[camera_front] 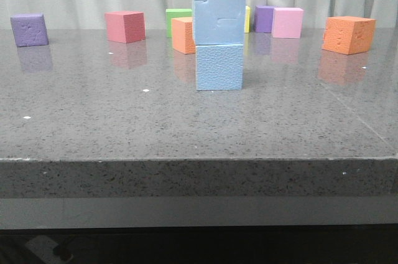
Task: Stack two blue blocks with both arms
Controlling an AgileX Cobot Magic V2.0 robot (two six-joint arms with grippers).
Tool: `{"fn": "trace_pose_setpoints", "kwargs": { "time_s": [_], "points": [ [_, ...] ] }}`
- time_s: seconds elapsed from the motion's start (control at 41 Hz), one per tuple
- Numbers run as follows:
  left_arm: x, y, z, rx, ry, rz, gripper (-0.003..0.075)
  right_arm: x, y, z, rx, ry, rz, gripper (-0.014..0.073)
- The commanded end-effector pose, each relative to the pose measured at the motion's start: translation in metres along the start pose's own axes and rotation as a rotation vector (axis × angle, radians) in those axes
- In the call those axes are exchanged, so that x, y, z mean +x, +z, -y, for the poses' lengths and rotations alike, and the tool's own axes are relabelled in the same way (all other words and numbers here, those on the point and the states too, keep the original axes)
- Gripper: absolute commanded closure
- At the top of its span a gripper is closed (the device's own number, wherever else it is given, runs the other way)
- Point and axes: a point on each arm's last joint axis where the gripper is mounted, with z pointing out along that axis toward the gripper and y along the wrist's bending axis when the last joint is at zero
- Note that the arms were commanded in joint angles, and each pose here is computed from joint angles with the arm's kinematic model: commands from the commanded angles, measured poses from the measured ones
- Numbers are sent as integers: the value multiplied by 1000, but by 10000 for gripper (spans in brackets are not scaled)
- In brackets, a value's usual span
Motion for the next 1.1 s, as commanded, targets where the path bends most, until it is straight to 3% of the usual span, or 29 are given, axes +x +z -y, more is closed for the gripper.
{"fn": "trace_pose_setpoints", "kwargs": {
  "time_s": [0.0,0.098,0.244,0.293,0.561,0.854,1.073],
  "points": [
    [-12,-6,0,4,-9,104,202,-13,-6,1,17,6,93,-8],
    [-12,-6,0,4,-9,104,344,-11,-5,1,14,7,80,83],
    [-12,-5,0,4,-9,102,533,-8,-4,1,6,8,57,412],
    [-12,-5,0,3,-8,100,582,-8,-4,0,5,8,53,442],
    [-12,-5,0,3,-8,99,741,-7,-4,0,4,8,50,468],
    [-2,-13,-2,-2,-20,126,741,-7,-4,0,2,8,47,468],
    [36,-29,-17,-119,-93,285,741,-7,-4,0,2,8,46,468]
  ]
}}
